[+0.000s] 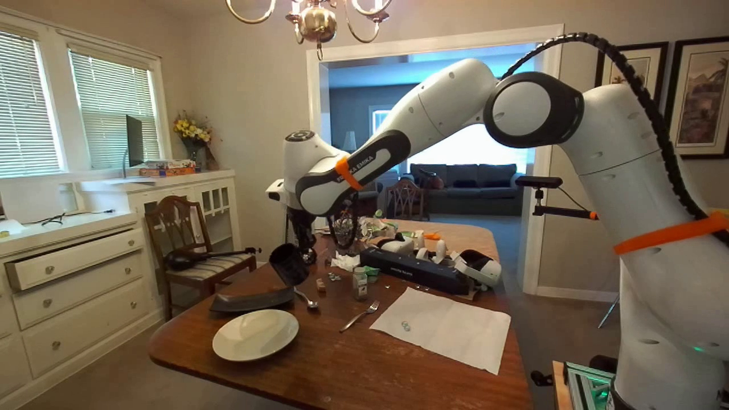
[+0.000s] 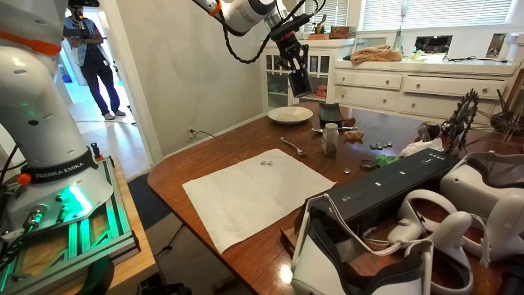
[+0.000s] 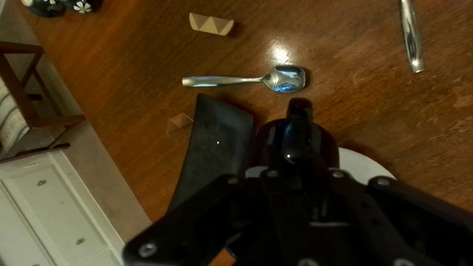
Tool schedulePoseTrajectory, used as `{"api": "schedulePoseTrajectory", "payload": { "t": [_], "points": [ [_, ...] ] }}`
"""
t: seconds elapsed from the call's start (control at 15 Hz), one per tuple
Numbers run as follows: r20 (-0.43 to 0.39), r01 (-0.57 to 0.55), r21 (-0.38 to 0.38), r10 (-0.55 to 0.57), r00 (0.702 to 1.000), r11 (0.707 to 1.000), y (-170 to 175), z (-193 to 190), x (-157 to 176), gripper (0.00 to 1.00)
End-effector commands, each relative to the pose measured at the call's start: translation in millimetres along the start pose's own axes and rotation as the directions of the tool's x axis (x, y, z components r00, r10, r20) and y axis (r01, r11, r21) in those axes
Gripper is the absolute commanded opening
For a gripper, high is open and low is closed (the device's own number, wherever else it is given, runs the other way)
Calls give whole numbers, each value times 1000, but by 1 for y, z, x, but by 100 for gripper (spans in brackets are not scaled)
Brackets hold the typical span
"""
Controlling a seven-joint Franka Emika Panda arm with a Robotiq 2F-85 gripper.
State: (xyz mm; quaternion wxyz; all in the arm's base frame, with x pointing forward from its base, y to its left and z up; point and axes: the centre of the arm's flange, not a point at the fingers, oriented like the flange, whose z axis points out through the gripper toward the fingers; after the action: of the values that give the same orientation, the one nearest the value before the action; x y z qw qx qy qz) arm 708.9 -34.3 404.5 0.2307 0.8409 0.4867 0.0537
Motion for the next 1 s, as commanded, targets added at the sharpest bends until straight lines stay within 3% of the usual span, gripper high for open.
{"api": "schedulePoseTrajectory", "payload": {
  "t": [0.0,0.53,0.93],
  "points": [
    [71,68,-11,-67,995,998,14,7,45,5],
    [239,198,15,-196,951,980,9,24,92,5],
    [409,312,62,-309,859,948,3,24,113,5]
  ]
}}
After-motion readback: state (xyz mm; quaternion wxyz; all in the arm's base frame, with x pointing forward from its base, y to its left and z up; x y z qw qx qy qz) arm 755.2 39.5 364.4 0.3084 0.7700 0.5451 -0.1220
